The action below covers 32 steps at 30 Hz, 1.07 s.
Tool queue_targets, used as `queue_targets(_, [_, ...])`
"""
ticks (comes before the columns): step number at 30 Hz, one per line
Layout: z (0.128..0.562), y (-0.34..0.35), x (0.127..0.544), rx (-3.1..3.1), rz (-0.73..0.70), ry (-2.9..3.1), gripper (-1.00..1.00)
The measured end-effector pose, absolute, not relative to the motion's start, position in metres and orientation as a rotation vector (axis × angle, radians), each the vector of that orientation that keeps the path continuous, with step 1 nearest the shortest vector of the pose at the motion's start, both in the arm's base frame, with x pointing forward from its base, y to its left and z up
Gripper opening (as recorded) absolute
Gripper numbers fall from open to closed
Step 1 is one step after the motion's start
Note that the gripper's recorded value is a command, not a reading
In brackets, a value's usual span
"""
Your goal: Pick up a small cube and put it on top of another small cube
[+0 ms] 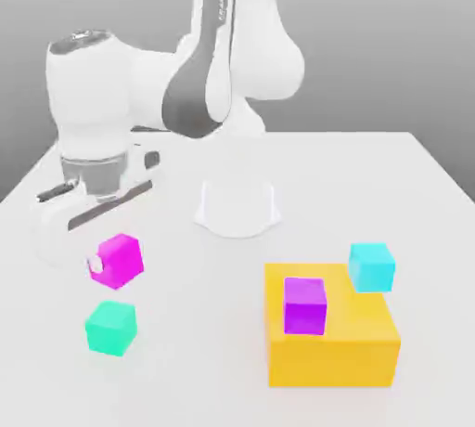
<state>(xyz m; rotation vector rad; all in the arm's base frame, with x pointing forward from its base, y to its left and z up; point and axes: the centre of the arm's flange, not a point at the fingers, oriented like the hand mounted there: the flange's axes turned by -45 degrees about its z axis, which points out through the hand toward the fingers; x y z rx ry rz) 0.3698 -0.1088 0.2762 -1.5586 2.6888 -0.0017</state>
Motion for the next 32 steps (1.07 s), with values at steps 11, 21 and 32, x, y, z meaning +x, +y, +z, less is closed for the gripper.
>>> queue_targets(11, [0.330, 0.137, 0.350, -1.951, 0.004, 2.444, -1.00])
queue_targets(21, [0.275, 0.196, 0.317, -2.055, -0.005, 2.376, 1.00])
queue_targets(32, [0.324, 0.195, 0.318, -2.055, -0.005, 2.379, 1.00])
